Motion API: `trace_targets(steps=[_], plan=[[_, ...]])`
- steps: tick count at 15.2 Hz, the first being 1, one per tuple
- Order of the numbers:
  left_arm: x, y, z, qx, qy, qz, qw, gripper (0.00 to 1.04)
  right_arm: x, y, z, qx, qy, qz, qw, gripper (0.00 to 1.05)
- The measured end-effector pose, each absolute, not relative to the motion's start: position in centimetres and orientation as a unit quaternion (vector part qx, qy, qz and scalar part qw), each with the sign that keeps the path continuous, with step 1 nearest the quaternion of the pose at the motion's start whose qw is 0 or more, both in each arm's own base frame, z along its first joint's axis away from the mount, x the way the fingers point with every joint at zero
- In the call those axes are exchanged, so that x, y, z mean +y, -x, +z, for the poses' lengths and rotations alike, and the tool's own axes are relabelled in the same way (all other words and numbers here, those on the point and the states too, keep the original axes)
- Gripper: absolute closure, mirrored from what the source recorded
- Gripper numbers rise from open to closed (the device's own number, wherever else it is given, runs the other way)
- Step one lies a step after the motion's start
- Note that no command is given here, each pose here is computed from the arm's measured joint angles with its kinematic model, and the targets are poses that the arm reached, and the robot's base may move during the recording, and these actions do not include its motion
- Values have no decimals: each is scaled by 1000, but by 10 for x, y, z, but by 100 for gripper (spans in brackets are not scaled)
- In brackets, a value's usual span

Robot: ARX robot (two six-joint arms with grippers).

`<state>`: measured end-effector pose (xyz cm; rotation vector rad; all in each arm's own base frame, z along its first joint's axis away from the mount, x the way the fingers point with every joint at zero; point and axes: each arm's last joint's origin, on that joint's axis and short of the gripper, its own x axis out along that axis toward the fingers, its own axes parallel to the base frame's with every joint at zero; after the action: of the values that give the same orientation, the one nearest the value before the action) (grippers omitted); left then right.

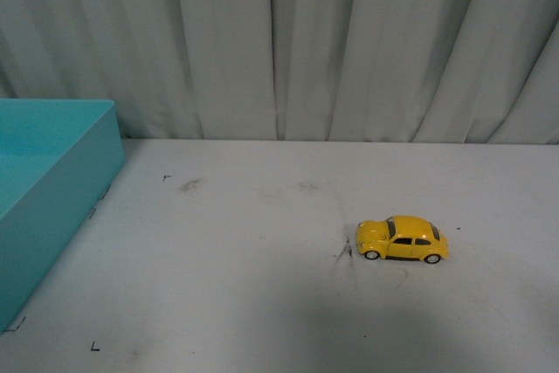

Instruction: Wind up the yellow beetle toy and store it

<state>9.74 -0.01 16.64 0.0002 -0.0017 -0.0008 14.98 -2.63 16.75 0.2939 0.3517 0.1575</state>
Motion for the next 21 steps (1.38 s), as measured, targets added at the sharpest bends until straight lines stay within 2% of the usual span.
trace_targets(steps=[3, 5, 7, 9, 11, 14, 21], plan=[[0, -97, 166, -1, 0, 0, 1000, 7, -54, -255, 183, 87, -101, 31, 991, 6], [0, -97, 166, -1, 0, 0, 1000, 7, -47, -325, 165, 83, -62, 43, 994, 6], [0, -97, 166, -1, 0, 0, 1000, 7, -19, -377, 134, 129, -29, 122, 984, 6], [0, -97, 166, -1, 0, 0, 1000, 7, 16, -411, 131, 125, 22, 240, 962, 6], [0, -97, 166, -1, 0, 0, 1000, 7, 34, -424, 135, 116, 73, 344, 929, 6], [0, -97, 166, 0, 0, 0, 1000, 7, 30, -417, 113, 172, 115, 474, 856, 6], [0, -97, 166, -1, 0, 0, 1000, 7, 27, -426, 80, 227, 241, 577, 747, 6]])
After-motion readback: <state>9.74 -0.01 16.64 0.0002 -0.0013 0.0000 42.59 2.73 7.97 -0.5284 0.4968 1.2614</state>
